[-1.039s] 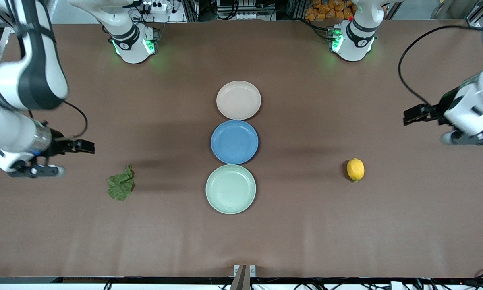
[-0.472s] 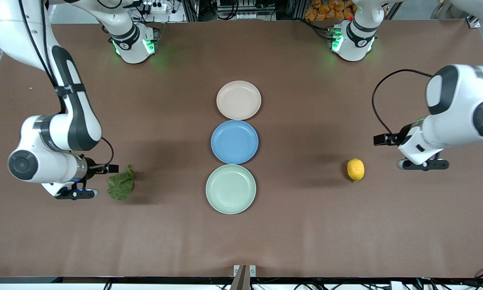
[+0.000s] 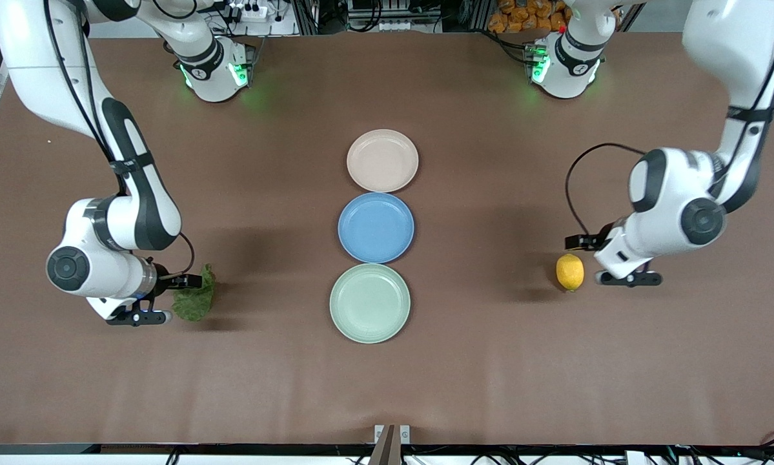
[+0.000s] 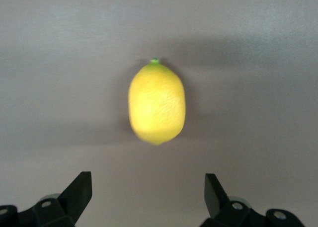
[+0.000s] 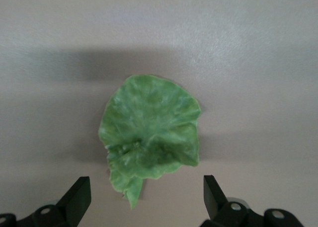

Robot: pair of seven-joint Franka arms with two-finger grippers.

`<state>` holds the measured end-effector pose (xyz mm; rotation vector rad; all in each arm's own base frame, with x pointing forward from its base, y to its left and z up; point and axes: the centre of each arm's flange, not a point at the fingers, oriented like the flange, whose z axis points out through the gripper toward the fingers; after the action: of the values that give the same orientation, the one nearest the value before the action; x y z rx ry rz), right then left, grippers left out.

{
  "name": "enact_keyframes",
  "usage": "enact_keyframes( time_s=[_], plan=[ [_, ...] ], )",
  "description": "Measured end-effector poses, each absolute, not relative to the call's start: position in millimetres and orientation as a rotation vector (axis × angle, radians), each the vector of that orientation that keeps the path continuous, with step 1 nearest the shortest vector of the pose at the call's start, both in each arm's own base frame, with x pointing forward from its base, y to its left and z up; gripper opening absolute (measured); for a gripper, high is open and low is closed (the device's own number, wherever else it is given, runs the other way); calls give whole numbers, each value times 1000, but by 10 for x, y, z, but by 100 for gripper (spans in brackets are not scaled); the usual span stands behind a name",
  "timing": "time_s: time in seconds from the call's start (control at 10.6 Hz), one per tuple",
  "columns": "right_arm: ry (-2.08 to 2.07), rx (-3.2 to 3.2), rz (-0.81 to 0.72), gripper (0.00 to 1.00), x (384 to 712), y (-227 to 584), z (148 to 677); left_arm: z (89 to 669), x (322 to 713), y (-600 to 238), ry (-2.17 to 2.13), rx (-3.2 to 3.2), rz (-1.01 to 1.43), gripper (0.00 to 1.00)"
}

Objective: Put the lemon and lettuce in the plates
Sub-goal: 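Close the right gripper on the lettuce while the left gripper grasps the lemon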

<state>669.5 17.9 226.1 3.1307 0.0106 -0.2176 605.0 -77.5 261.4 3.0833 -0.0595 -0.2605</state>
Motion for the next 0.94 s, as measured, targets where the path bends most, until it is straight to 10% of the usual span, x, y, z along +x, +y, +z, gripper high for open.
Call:
enact_keyframes(
  time_s=[0.94],
  plan=[
    [6, 3131, -222, 94, 6651, 165, 1797, 1976, 6371, -709, -327, 3092, -171, 100]
  ],
)
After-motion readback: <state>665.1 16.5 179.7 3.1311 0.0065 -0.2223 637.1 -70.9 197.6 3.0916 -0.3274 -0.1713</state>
